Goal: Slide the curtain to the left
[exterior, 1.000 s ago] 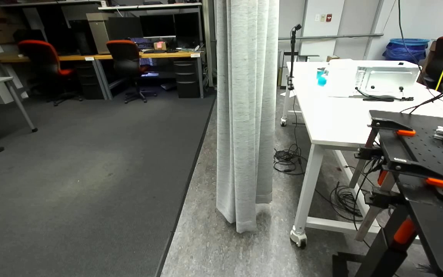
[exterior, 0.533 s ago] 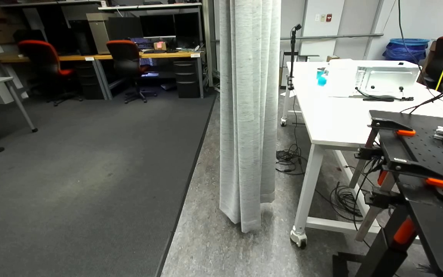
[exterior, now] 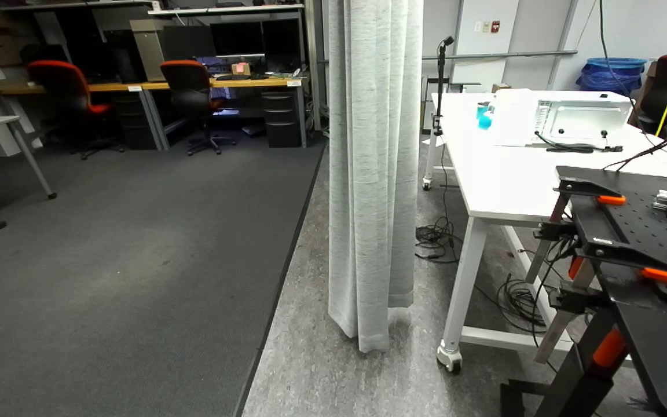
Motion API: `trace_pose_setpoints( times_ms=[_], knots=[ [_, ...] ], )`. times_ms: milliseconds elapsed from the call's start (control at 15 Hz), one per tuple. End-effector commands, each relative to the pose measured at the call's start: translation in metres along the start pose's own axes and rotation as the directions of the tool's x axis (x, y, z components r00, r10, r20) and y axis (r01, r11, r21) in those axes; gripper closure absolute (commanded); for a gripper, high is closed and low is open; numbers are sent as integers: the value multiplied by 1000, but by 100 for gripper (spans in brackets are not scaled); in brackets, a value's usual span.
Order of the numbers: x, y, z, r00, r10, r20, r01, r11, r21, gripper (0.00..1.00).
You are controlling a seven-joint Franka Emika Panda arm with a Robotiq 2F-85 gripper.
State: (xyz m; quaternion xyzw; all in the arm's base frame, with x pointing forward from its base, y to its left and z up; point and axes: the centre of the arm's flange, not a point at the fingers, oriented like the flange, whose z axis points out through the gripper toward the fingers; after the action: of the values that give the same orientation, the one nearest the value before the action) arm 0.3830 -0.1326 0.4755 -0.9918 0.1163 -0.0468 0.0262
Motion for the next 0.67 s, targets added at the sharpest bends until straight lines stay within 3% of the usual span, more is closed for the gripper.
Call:
trace_pose_setpoints(
  times_ms=[0, 600],
  knots=[
    [29, 17, -14, 997, 24, -80, -23, 1000, 15, 0],
    [120, 52, -41, 952, 36, -305, -43, 999, -15, 0]
  ],
)
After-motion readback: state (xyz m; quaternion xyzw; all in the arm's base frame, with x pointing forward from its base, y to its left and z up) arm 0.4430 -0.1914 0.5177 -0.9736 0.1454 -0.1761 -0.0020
